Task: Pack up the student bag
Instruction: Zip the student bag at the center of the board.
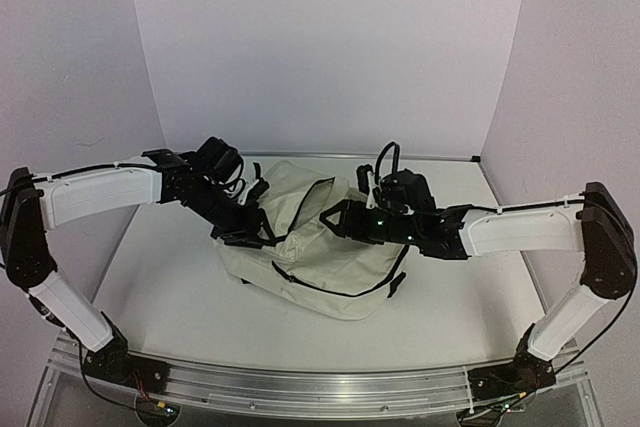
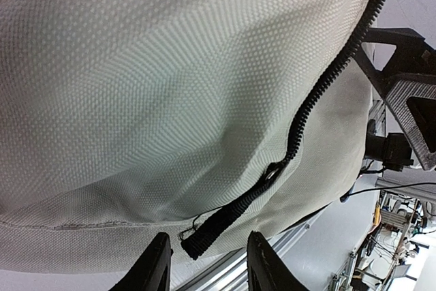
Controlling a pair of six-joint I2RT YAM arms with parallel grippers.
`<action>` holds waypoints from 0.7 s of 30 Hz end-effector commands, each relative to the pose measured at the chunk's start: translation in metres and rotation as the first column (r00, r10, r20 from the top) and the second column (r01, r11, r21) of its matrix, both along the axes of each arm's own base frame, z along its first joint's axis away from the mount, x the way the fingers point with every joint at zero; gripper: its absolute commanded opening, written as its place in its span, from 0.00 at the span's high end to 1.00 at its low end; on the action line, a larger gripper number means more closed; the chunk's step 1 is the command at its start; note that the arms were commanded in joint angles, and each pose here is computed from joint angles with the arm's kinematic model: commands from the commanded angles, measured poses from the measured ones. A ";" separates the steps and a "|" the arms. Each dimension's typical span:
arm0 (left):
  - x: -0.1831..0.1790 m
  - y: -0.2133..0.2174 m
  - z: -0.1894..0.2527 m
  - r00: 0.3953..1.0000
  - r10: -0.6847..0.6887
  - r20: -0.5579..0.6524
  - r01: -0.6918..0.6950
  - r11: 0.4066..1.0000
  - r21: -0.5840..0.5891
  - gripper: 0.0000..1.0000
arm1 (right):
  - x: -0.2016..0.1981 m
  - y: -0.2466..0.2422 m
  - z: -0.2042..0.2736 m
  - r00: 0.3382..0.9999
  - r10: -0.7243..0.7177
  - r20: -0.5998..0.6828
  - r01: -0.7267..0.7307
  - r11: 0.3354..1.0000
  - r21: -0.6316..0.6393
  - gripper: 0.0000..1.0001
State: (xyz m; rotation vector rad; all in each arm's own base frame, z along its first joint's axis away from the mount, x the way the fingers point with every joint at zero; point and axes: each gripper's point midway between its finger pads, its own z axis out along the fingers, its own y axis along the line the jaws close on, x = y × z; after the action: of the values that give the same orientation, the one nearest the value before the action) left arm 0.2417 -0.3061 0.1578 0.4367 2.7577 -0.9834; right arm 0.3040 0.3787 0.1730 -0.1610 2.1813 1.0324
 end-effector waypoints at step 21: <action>0.016 -0.008 0.015 0.996 0.007 0.084 -0.004 0.999 -0.036 0.99 | -0.004 -0.006 -0.010 1.000 -0.010 0.007 0.011 0.999 -0.032 0.40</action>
State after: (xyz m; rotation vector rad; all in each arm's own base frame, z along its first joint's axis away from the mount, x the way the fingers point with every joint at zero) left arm 0.2443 -0.3077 0.1509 0.4357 2.7694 -0.9730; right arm 0.3028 0.3759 0.1630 -0.1581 2.2020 1.0137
